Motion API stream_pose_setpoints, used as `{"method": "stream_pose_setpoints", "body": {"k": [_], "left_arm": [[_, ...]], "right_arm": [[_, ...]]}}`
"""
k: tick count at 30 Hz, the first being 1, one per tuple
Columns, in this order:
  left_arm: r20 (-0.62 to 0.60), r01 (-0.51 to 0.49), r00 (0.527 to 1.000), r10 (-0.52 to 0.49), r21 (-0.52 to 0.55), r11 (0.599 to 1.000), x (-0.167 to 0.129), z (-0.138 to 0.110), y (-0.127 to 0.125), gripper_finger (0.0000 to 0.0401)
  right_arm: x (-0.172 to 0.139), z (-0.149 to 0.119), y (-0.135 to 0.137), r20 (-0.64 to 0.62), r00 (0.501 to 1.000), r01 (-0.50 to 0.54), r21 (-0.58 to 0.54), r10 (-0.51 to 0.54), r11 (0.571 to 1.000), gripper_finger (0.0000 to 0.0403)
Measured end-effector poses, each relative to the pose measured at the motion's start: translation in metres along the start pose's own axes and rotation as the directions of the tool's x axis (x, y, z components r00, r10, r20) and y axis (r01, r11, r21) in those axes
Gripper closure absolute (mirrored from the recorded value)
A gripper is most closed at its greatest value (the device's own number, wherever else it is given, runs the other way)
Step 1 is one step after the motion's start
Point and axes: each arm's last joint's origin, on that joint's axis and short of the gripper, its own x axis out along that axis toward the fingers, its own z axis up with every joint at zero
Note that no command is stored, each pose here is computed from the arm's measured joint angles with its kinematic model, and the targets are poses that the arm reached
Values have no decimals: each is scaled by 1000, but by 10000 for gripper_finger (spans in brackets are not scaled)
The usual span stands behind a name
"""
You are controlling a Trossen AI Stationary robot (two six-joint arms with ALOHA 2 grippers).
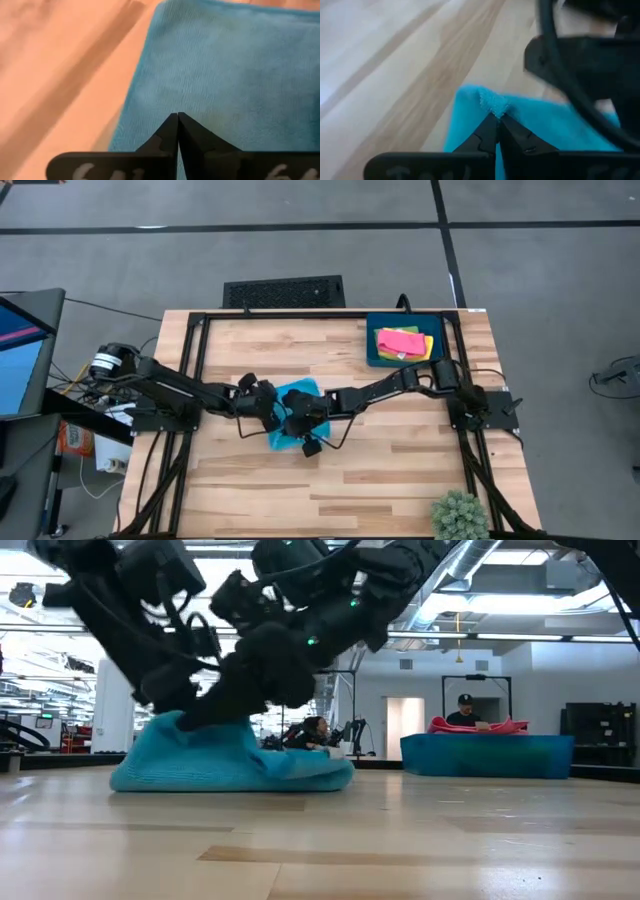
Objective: Fold microfiber towels
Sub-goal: Fold the light blue microfiber towel
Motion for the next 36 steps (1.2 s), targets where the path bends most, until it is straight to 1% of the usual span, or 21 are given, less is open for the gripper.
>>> {"method": "stream_pose_setpoints", "body": {"k": [2, 4, 6, 7, 8, 11, 13, 14, 15, 17, 19, 22, 24, 27, 29, 31, 34, 36], "left_arm": [[-8, -1, 1000, 1, 29, 1000, -8, 7, 0, 400], [-21, 3, 1000, -1, 56, 998, -13, 13, -1, 400], [-54, -14, 998, 18, 66, 998, -19, 15, 0, 400], [-74, -22, 997, 25, 49, 999, -22, 16, 1, 400], [-89, -26, 996, 27, 15, 1000, -26, 17, 1, 400], [-94, 14, 995, -21, -74, 997, -39, 16, -2, 400], [-48, 80, 995, -85, -98, 992, -51, 16, -10, 400], [-24, 97, 995, -100, -96, 991, -58, 15, -12, 400], [-4, 105, 994, -106, -102, 989, -64, 13, -15, 400], [-1, 109, 994, -110, -126, 986, -75, 6, -17, 398], [21, 113, 994, -111, -173, 978, -85, 0, -19, 391], [101, 119, 990, -100, -206, 971, -91, -5, -26, 366], [133, 147, 984, -118, -233, 961, -88, -9, -29, 342], [116, 212, 976, -186, -285, 935, -74, -23, -30, 300], [114, 259, 966, -234, -344, 902, -66, -30, -30, 270], [114, 265, 964, -240, -398, 878, -62, -37, -28, 243], [131, 275, 961, -242, -431, 860, -60, -41, -27, 208], [135, 292, 956, -260, -421, 858, -61, -40, -29, 192]], "right_arm": [[7, -1, -1, 29, 1000, 6, -5, -6, 1000, 367], [9, -5, 1, 5, 1000, -5, 1, 5, 1000, 367], [11, -2, 0, 26, 1000, 2, -5, -2, 1000, 367], [12, 2, -2, 51, 999, 16, -9, -15, 1000, 367], [12, 4, -3, 44, 999, 21, -8, -21, 1000, 367], [12, 6, -7, 40, 999, 27, -5, -27, 1000, 367], [11, 8, -11, 55, 998, 39, -3, -39, 999, 367], [10, 9, -12, 58, 997, 42, 3, -42, 999, 367], [10, 8, -14, 54, 998, 44, 14, -44, 999, 367], [9, 5, -17, 38, 998, 43, 44, -45, 998, 367], [8, 3, -21, 34, 998, 49, 56, -51, 997, 367], [7, 2, -24, 40, 997, 57, 54, -59, 997, 367], [7, 3, -24, 45, 997, 57, 50, -60, 997, 367], [7, 3, -25, 50, 997, 57, 51, -59, 997, 367], [7, 2, -25, 47, 997, 58, 52, -60, 997, 367], [7, 2, -26, 45, 997, 58, 53, -60, 997, 367], [7, 2, -25, 41, 997, 56, 53, -58, 997, 367], [7, 2, -25, 42, 997, 56, 52, -58, 997, 367]]}}
